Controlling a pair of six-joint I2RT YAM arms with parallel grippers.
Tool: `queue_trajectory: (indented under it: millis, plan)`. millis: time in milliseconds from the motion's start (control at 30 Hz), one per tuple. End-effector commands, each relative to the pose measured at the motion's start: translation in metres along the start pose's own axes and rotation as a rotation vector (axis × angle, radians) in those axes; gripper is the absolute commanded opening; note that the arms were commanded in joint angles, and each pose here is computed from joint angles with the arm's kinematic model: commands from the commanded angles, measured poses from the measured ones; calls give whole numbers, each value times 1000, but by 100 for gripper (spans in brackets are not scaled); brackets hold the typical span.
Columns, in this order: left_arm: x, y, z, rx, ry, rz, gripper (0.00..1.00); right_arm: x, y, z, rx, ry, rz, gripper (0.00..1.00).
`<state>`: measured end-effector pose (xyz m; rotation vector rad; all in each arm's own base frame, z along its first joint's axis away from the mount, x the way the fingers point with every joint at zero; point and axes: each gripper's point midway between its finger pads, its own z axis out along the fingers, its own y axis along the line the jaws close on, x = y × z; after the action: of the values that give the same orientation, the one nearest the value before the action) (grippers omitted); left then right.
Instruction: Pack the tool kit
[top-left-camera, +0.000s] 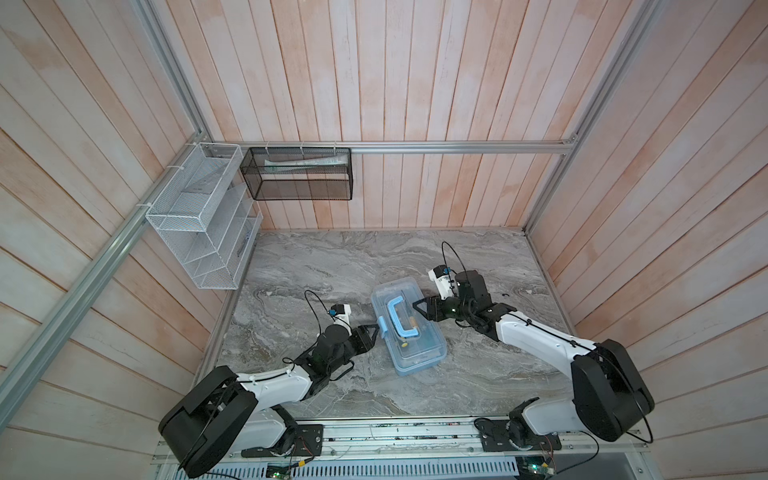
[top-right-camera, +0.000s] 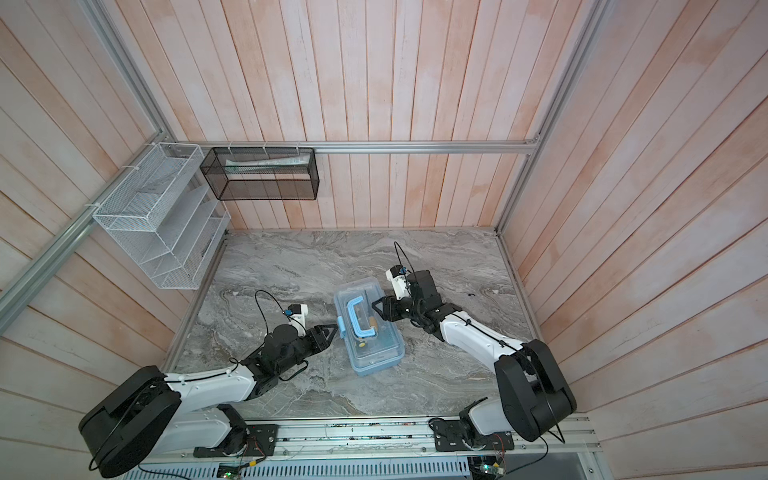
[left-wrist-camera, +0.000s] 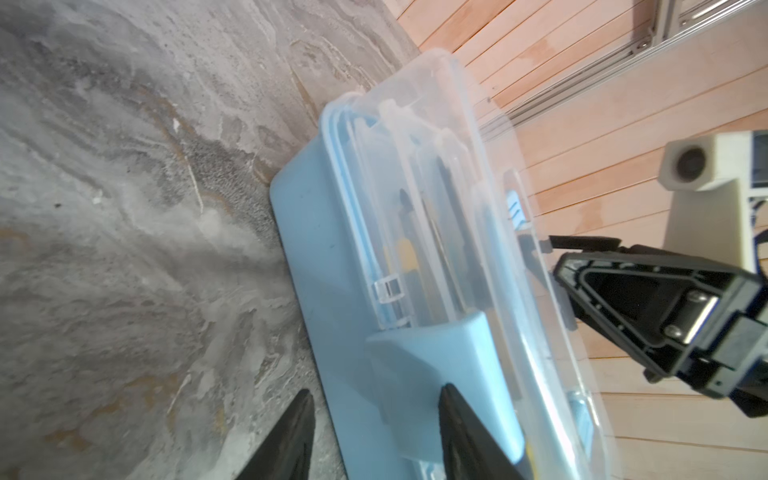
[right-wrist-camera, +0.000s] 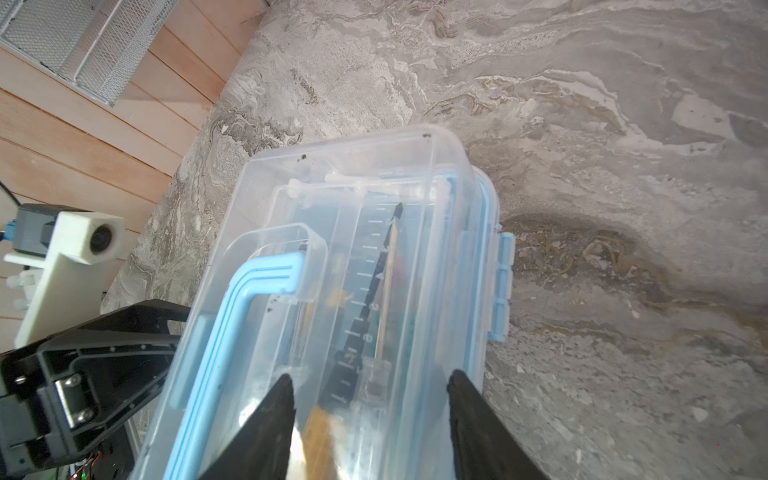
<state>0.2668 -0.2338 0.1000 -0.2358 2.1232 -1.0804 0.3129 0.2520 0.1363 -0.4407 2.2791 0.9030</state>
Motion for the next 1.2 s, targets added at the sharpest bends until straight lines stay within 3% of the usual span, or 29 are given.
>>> queue_trajectory:
  millis: [0, 233, 633, 1167]
  plan:
    - [-4, -26, -1, 110, 3, 0, 50, 23, 0, 5, -10, 86, 9, 56]
    - [4, -33, 0, 139, 51, 1, 49, 27, -2, 10, -13, 101, 18, 56]
    - [12, -21, -4, 114, 66, -16, 39, 31, -2, 14, -25, 117, 23, 55]
    - [22, -7, -4, 63, 101, 1, 38, 37, -2, 17, -40, 132, 38, 54]
